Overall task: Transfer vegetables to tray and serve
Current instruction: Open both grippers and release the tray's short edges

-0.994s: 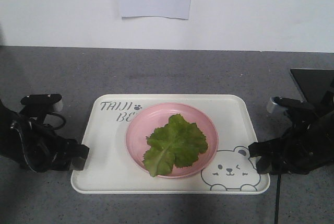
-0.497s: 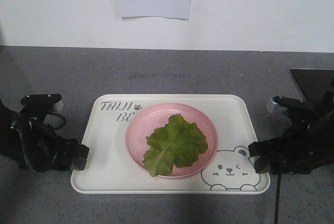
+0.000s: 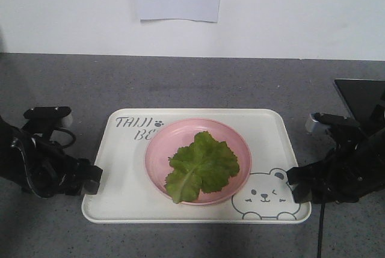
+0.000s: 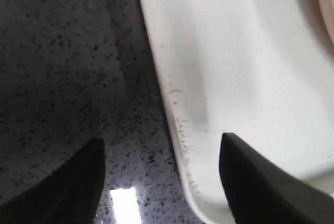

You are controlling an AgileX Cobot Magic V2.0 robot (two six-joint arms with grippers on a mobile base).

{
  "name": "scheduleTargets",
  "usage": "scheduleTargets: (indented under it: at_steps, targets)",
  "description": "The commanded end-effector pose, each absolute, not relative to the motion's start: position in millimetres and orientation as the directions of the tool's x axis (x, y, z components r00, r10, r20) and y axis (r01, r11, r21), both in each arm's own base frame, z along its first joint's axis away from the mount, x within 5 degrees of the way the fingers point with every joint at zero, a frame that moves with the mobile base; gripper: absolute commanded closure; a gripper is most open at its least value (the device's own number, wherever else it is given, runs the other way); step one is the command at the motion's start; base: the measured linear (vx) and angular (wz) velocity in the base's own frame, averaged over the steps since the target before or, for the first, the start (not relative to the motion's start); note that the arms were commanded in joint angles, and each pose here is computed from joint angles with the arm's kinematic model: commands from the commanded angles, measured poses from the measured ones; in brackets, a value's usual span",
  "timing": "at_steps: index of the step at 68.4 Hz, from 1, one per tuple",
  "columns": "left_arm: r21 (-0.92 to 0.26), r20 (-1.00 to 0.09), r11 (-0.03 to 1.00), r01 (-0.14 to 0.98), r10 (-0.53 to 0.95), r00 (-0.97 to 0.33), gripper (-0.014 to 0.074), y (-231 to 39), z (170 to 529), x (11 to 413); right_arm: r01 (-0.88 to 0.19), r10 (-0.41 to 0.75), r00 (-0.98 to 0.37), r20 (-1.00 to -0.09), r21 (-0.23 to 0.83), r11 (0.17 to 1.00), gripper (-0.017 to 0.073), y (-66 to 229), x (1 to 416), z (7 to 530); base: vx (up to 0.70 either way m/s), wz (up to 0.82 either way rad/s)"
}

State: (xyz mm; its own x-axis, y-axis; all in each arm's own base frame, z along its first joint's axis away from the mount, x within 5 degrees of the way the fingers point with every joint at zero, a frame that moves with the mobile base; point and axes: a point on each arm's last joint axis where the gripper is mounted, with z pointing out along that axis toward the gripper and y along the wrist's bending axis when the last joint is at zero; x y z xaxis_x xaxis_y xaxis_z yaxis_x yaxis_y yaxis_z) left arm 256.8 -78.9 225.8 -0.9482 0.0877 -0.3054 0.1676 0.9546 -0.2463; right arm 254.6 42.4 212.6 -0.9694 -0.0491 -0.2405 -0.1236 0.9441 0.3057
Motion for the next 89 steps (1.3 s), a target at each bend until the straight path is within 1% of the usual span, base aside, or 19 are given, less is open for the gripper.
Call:
scheduleTargets:
  at_steps: [1, 11, 19, 29, 42, 48, 56, 65, 74, 77, 89]
  targets:
    - [-0.255, -0.425, 0.946, 0.199, 0.075, -0.902, 0.0129, -80, 254, 256, -0.179, -0.075, -0.943, -0.325, 0.304, 0.936, 0.0263, 43, 252, 235, 0.00, 0.00]
    - [-0.228, -0.492, 0.946, 0.230, 0.092, -0.866, 0.0129, -75, 274, 244, -0.213, -0.079, -0.907, -0.413, 0.288, 0.934, 0.0263, 43, 239, 260, 0.00, 0.00]
    - [-0.203, -0.518, 0.945, 0.255, 0.117, -0.847, 0.0129, -71, 288, 231, -0.242, -0.087, -0.875, -0.476, 0.275, 0.930, 0.0272, 42, 224, 280, 0.00, 0.00]
    - [-0.180, -0.572, 0.944, 0.278, 0.129, -0.810, 0.0131, -65, 305, 207, -0.283, -0.103, -0.816, -0.568, 0.237, 0.930, 0.0311, 40, 200, 307, 0.00, 0.00]
    - [-0.171, -0.665, 0.944, 0.281, 0.100, -0.740, 0.0176, -56, 307, 176, -0.322, -0.110, -0.731, -0.673, 0.197, 0.926, 0.0374, 39, 167, 334, 0.00, 0.00]
    - [-0.164, -0.716, 0.946, 0.280, 0.081, -0.693, 0.0219, -52, 305, 162, -0.335, -0.111, -0.692, -0.713, 0.180, 0.925, 0.0400, 38, 152, 343, 0.00, 0.00]
    - [-0.156, -0.774, 0.947, 0.279, 0.058, -0.631, 0.0295, -48, 305, 149, -0.334, -0.103, -0.663, -0.741, 0.170, 0.927, 0.0432, 37, 135, 339, 0.00, 0.00]
    - [-0.132, -0.805, 0.950, 0.283, 0.064, -0.590, 0.0424, -44, 306, 140, -0.323, -0.091, -0.630, -0.771, 0.153, 0.934, 0.0482, 34, 118, 322, 0.00, 0.00]
    - [-0.099, -0.812, 0.953, 0.286, 0.089, -0.577, 0.0552, -42, 307, 139, -0.325, -0.094, -0.602, -0.793, 0.136, 0.936, 0.0569, 33, 107, 314, 0.00, 0.00]
    - [-0.099, -0.814, 0.953, 0.286, 0.088, -0.575, 0.0594, -42, 307, 139, -0.325, -0.093, -0.594, -0.799, 0.133, 0.936, 0.0573, 33, 105, 314, 0.00, 0.00]
    - [-0.096, -0.811, 0.952, 0.290, 0.095, -0.578, 0.0601, -42, 307, 139, -0.328, -0.088, -0.595, -0.799, 0.141, 0.934, 0.0569, 33, 103, 315, 0.00, 0.00]
